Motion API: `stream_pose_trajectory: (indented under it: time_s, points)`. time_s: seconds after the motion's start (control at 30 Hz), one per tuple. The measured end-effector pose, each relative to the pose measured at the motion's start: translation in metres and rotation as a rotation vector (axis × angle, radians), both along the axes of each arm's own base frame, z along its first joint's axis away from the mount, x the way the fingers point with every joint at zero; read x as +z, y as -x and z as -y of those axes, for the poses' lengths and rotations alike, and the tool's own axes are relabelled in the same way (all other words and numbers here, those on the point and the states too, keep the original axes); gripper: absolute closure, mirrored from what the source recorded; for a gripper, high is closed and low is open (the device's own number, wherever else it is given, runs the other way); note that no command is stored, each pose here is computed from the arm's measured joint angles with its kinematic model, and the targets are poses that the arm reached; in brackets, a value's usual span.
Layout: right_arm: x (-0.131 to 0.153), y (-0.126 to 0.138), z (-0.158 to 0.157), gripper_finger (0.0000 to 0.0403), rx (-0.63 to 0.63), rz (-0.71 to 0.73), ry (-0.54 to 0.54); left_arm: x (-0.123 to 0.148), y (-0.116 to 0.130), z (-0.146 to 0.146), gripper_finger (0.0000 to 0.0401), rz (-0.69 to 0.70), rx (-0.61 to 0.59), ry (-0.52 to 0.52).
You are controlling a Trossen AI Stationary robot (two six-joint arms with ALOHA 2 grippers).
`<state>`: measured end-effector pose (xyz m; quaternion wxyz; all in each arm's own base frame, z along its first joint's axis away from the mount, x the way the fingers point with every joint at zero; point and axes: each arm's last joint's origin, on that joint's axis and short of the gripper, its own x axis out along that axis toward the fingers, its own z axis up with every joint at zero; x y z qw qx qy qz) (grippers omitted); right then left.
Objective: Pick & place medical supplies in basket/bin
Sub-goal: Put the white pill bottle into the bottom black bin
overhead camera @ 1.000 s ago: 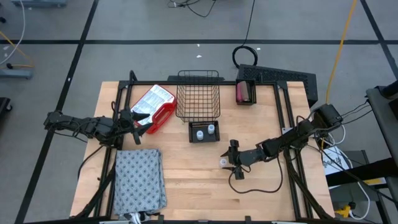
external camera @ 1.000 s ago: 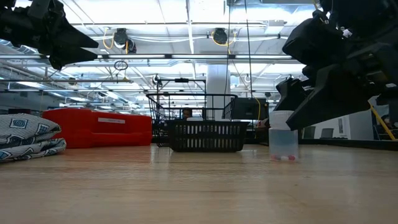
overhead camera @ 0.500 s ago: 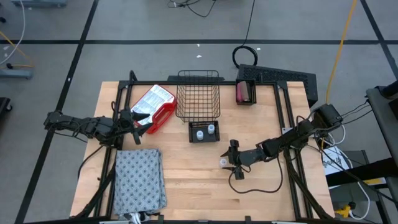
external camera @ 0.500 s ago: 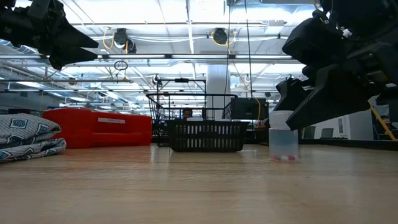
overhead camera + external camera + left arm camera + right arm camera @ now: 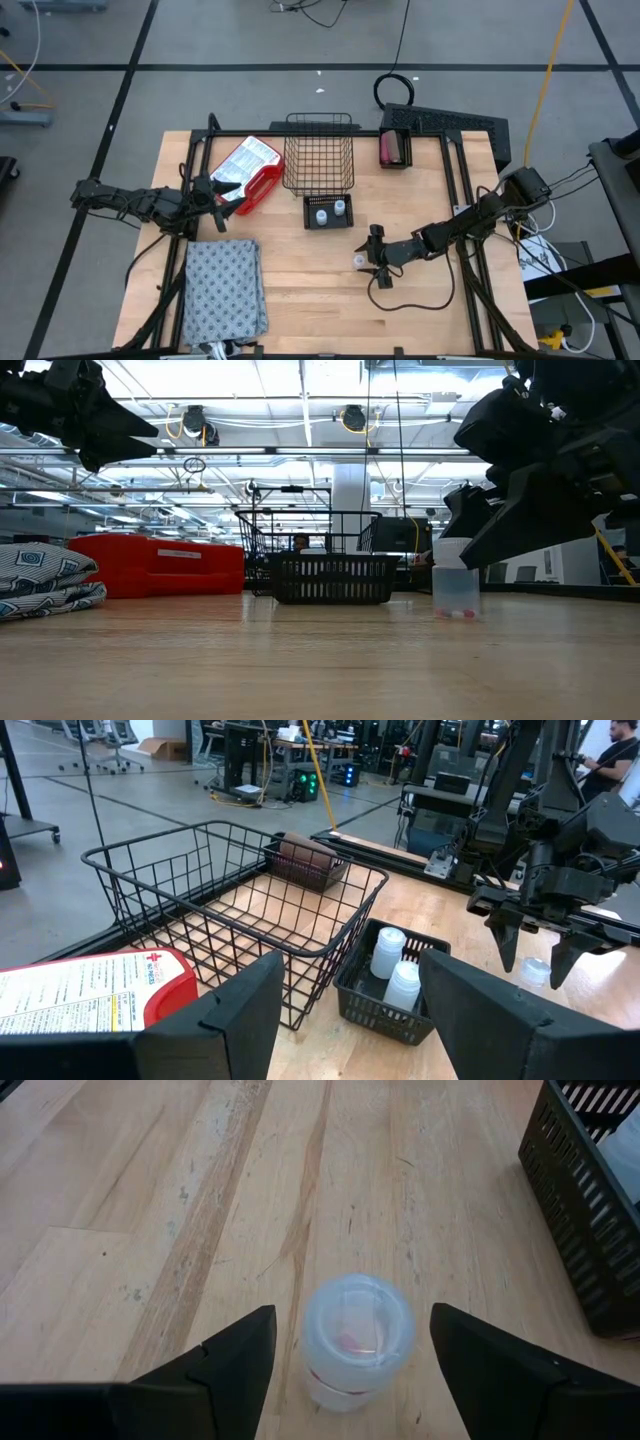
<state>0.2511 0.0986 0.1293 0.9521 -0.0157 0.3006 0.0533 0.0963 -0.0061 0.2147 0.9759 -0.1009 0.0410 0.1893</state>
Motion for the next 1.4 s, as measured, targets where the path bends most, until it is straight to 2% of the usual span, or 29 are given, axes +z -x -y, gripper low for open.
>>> stream_pose_trajectory:
  time_s: [0.4,0.83,1.1,1.4]
  points:
    - [-0.0001,0.0001,0.0000,0.0152,0.001,-0.001,0.002,0.0000,0.0000,0.0000,0.0157,0.000,0.000,0.000]
    - [-0.0002,0.0001,0.0000,0.0224,0.002,-0.001,0.002,0.0000,0.0000,0.0000,0.0158,0.000,0.000,0.000]
    - [-0.0001,0.0003,0.0000,0.0255,0.002,-0.002,0.002,0.0000,0.0000,0.0000,0.0157,0.000,0.000,0.000]
    - [-0.0001,0.0003,0.0000,0.0251,0.002,-0.002,0.003,0.0000,0.0000,0.0000,0.0158,0.000,0.000,0.000]
